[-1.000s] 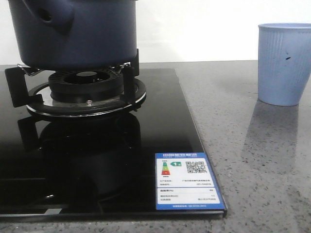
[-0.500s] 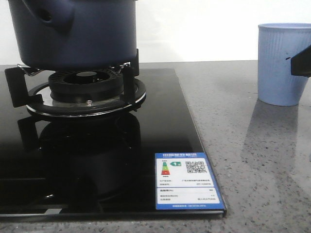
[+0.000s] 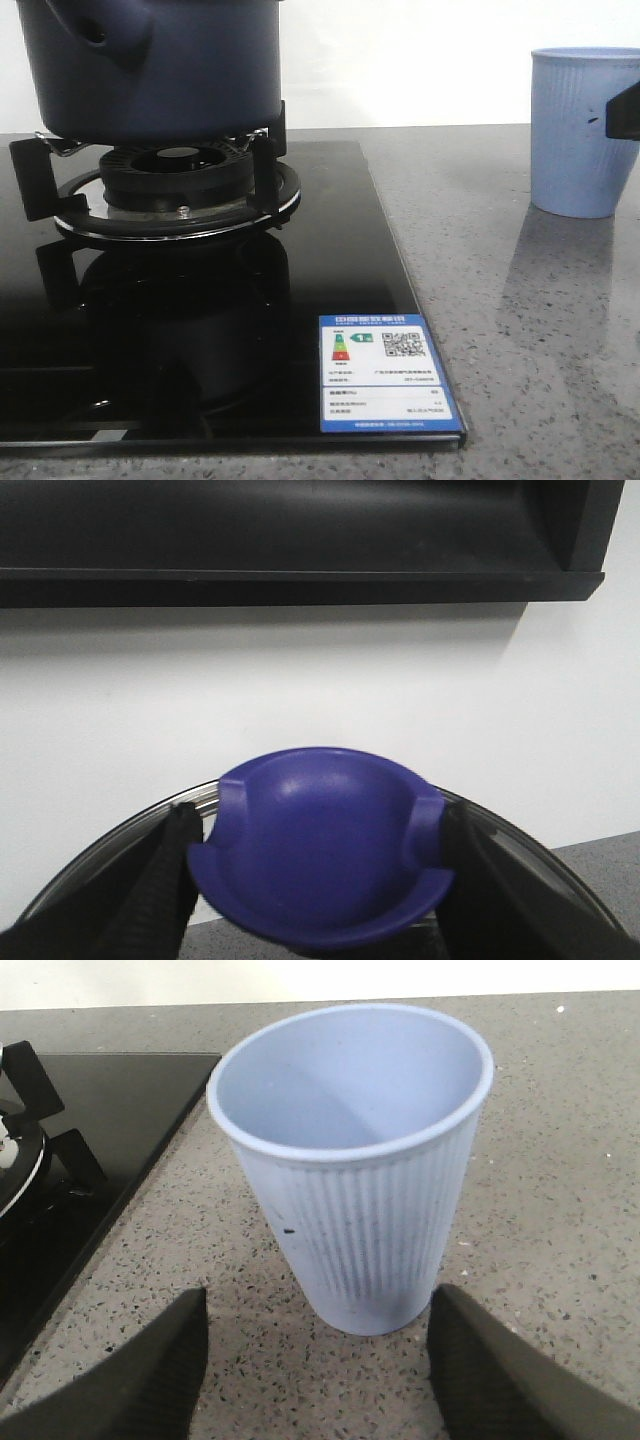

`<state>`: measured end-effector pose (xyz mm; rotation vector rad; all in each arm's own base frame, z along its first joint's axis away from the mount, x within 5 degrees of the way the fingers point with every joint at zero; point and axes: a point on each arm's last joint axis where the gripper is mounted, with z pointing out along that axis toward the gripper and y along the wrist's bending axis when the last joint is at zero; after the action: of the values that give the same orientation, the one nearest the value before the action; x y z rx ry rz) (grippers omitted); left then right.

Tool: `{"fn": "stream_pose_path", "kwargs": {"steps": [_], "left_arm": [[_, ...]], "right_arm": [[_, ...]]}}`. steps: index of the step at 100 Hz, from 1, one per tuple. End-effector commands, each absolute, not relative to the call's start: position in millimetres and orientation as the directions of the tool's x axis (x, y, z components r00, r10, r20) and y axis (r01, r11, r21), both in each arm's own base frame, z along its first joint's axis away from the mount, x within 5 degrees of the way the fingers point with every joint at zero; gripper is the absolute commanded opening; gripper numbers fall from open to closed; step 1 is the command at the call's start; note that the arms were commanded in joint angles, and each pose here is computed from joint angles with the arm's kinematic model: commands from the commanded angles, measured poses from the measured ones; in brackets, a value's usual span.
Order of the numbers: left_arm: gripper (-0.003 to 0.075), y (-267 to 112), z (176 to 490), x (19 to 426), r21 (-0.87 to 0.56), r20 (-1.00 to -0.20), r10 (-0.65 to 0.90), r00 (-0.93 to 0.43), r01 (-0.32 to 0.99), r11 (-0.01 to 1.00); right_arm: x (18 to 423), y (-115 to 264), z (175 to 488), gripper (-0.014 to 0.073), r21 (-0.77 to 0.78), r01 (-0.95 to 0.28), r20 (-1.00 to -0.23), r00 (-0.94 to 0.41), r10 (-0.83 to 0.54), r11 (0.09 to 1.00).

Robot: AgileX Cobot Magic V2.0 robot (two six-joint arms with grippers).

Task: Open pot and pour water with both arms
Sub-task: 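Close the right gripper around the light blue ribbed cup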

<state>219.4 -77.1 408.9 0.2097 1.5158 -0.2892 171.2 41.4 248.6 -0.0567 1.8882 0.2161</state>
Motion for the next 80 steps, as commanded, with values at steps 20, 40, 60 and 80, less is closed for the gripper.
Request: {"fn": "stream_pose_path", "kwargs": {"steps": [20,40,60,80], "left_arm": [[0.0334,-69,435,211,-0.047,-0.98,-0.098,0.172,0.278,0.96],[0.0334,-70,434,211,-0.046,-0.982,-0.095,0.164,0.282,0.958],[0.0334,-70,434,211,-0.046,-0.982,-0.095,0.164,0.282,0.958],[0.0334,-70,434,211,-0.046,-0.982,-0.095,0.164,0.282,0.958]], "right_arm": [[172,42,260,0.0429,0.154,-0.138,-0.953,-0.283,0.11,0.978],[154,43,259,0.0429,0.177,-0.175,-0.966,-0.218,0.137,0.969],[154,32,246,0.0429,0.105,-0.065,-0.994,-0.036,0.103,0.992],[167,41,233,0.0429,0.001,-0.103,-0.997,-0.071,-0.006,0.995]]}}
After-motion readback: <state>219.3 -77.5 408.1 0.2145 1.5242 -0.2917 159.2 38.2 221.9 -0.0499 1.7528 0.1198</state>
